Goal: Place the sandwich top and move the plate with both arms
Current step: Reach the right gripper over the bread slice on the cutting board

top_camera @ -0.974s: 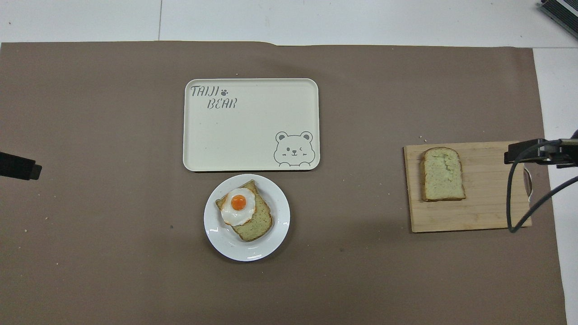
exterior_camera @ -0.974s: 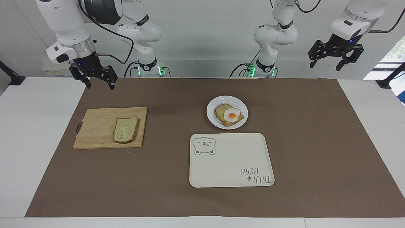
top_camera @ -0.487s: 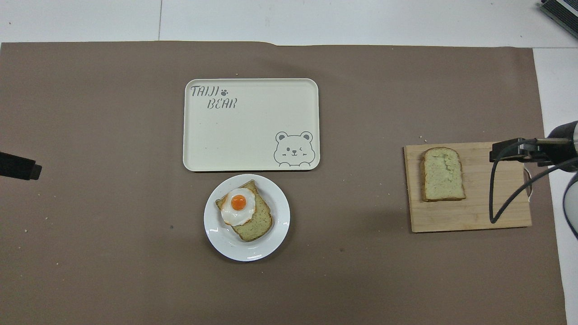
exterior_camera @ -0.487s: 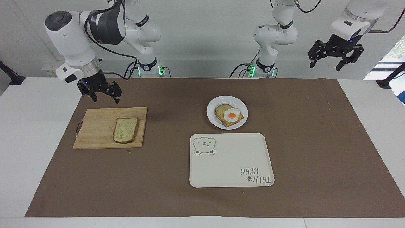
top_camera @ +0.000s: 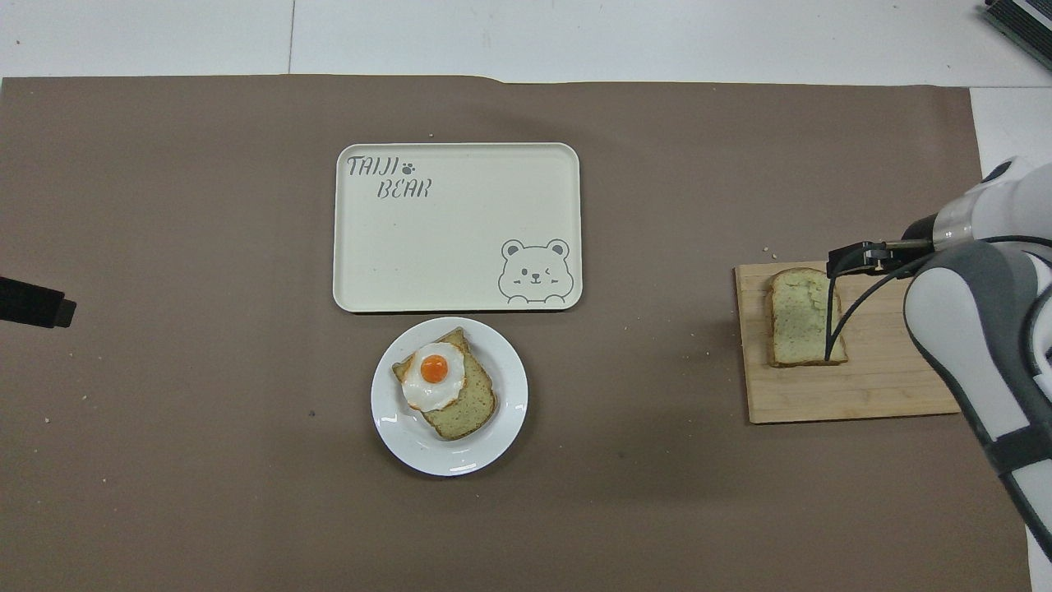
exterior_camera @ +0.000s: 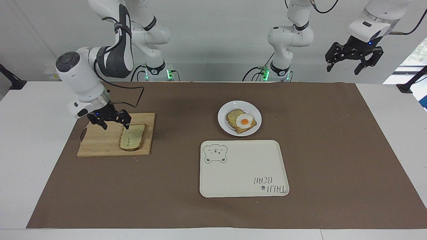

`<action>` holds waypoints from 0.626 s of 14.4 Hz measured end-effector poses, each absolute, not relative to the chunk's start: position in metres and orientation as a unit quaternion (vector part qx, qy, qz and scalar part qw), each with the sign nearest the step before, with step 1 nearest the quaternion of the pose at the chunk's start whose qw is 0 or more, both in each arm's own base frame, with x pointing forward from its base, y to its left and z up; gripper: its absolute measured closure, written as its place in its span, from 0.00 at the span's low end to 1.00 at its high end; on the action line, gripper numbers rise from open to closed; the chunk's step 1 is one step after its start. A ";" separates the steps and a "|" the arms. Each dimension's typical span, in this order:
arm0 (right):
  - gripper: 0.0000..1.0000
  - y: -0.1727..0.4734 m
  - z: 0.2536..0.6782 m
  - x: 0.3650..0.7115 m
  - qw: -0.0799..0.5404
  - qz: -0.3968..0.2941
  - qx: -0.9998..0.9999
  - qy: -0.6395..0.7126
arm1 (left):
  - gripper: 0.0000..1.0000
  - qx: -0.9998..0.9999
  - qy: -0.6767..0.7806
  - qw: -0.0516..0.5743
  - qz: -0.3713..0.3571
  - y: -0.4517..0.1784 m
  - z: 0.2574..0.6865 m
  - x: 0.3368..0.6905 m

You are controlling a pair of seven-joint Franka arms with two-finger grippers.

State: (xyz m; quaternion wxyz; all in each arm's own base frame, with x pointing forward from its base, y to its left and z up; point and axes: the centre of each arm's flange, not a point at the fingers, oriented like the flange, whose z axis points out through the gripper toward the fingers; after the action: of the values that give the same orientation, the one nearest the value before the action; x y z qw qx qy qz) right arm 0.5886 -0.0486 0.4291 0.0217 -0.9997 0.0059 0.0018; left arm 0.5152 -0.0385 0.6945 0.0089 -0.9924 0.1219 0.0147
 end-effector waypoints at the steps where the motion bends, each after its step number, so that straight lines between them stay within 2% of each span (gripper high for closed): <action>1: 0.00 -0.051 0.420 0.588 0.022 0.007 -1.000 -0.005 | 0.00 -0.992 0.122 0.009 0.015 -0.038 0.695 0.515; 9: 0.00 -0.078 0.339 0.579 0.050 0.034 -0.998 -0.022 | 0.00 -0.992 0.122 0.009 0.015 -0.038 0.695 0.515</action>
State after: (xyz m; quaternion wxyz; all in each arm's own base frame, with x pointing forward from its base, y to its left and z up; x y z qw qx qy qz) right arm 0.5791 -0.0783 0.3391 0.0496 -0.9980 -0.0217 0.0335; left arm 0.5152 -0.0385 0.6945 0.0089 -0.9924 0.1219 0.0147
